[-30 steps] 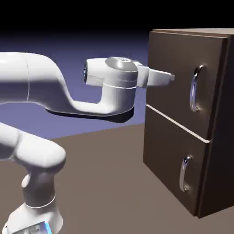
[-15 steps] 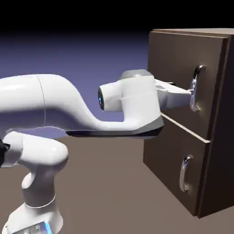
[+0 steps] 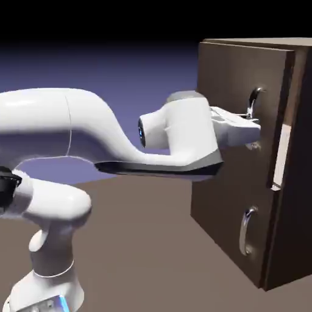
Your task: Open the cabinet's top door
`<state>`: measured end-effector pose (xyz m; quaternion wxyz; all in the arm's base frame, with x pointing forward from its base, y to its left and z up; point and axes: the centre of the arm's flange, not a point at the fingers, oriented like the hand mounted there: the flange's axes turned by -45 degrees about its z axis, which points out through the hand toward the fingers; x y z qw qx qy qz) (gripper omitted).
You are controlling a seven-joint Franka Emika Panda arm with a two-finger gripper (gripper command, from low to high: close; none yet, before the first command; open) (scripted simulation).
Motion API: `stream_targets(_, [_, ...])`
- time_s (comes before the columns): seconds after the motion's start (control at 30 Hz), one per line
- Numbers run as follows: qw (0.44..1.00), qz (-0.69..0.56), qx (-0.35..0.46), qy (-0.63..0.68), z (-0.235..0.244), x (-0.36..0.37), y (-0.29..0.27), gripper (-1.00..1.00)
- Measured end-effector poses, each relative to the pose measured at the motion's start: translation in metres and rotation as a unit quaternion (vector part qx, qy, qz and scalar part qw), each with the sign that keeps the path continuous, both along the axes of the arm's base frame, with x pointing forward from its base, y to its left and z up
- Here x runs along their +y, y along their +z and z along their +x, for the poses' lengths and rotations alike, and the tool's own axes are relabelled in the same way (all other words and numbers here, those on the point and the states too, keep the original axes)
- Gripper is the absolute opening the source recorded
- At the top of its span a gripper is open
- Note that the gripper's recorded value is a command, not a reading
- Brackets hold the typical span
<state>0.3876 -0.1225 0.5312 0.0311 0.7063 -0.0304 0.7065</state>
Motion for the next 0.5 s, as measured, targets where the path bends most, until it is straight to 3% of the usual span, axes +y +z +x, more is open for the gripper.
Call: stream_targets(0.5, [0.992,0.0,0.0,-0.124,-0.082,0.054,0.0,-1.0])
